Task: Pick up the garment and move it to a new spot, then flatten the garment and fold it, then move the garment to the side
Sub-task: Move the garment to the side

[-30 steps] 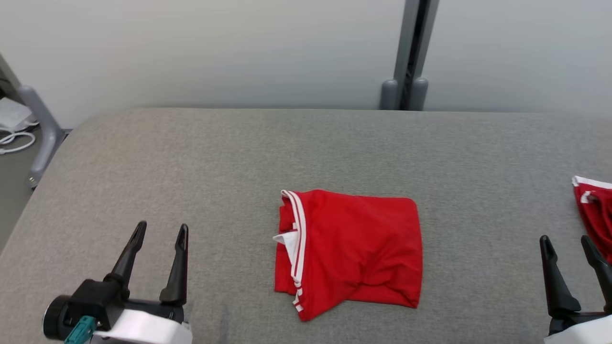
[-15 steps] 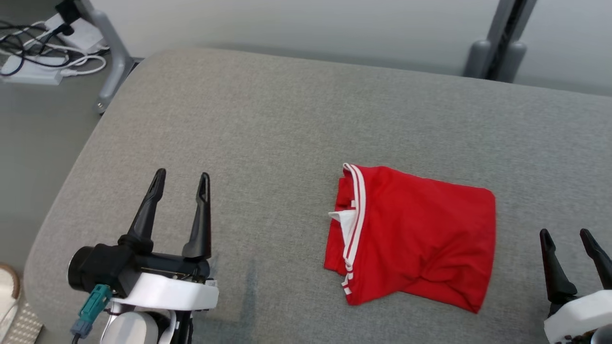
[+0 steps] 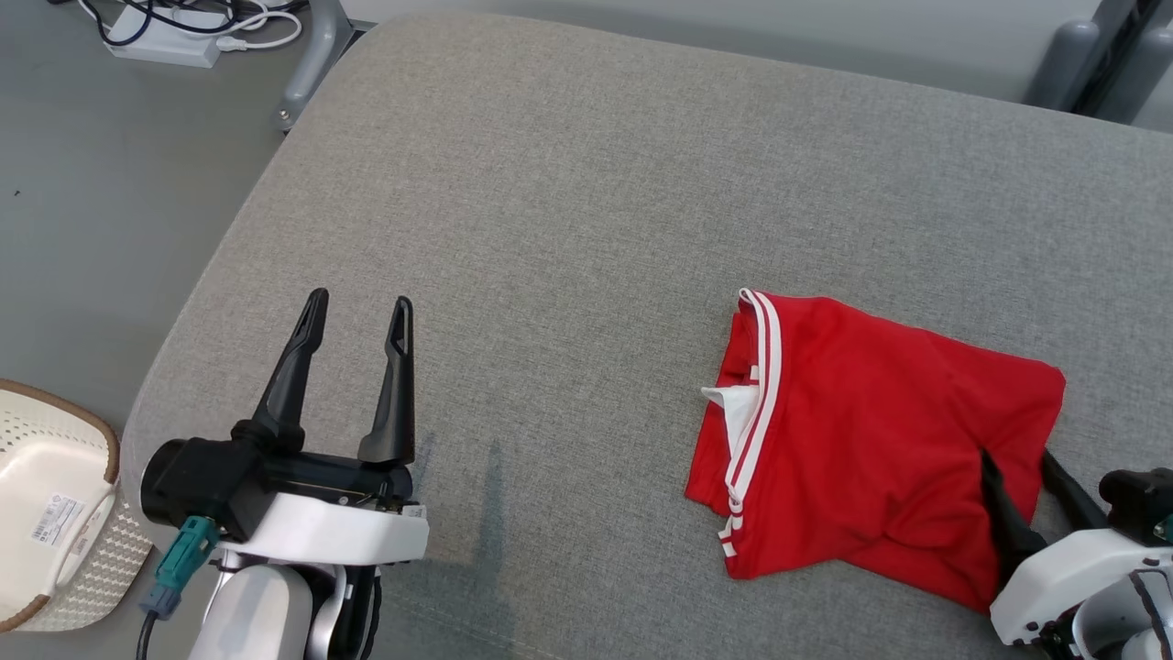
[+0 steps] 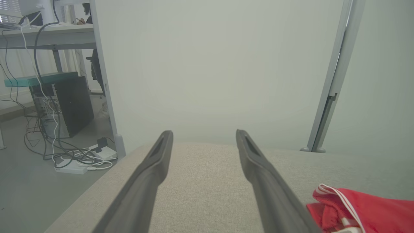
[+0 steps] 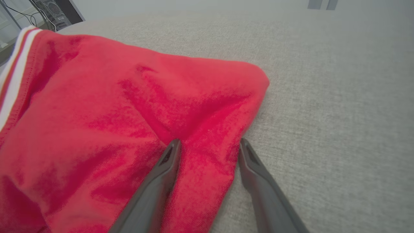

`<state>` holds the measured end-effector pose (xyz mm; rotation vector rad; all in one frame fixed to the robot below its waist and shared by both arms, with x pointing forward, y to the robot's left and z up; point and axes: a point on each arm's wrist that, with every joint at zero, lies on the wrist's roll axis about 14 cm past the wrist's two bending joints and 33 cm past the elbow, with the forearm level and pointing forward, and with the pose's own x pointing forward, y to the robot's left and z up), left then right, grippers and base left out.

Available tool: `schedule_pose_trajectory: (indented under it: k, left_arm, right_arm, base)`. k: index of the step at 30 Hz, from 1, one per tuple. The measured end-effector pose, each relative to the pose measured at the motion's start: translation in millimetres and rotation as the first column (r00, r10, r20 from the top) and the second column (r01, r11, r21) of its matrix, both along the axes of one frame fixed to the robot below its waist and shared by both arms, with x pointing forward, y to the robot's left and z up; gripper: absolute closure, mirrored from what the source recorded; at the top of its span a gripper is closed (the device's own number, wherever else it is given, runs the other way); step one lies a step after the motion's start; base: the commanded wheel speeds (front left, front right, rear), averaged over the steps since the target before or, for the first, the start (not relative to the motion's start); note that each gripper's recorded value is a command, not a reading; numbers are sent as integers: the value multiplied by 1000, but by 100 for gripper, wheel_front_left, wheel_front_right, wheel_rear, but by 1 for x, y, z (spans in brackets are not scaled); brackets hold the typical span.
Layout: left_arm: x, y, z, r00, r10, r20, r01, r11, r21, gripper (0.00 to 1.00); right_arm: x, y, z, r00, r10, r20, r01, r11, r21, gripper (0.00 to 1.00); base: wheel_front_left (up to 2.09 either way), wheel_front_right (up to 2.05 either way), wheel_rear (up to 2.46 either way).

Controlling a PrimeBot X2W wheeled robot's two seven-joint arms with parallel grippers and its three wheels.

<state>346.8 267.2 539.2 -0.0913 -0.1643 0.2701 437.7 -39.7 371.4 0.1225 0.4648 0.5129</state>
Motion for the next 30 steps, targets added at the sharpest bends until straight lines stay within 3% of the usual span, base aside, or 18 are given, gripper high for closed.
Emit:
schedule_pose_trajectory:
  k: [1, 10, 20, 26, 30]
  left_arm:
    - [1, 0, 1, 1000, 0, 4, 0, 1000, 3, 0]
    - [12, -8, 6, 999, -44, 23, 44, 999, 20, 0]
    - [40, -50, 2, 979, -201, 29, 201, 979, 25, 0]
    - [62, -90, 3, 944, -328, 41, 327, 945, 28, 0]
    - [73, -111, 6, 921, -386, 52, 385, 922, 24, 0]
  right_arm:
    - [0, 1, 0, 1000, 1, 0, -1, 1000, 3, 100]
    - [-1, -15, 16, 998, -26, 63, 26, 1000, 3, 100]
    - [-24, -94, 39, 980, -118, 163, 139, 982, -124, 100]
    - [-40, -149, 59, 955, -190, 228, 236, 951, -199, 100]
    - [-44, -164, 68, 943, -212, 255, 269, 939, -213, 100]
  base:
    - [0, 0, 0]
    - [0, 0, 0]
    - [0, 0, 0]
    - [0, 0, 0]
    - [0, 0, 0]
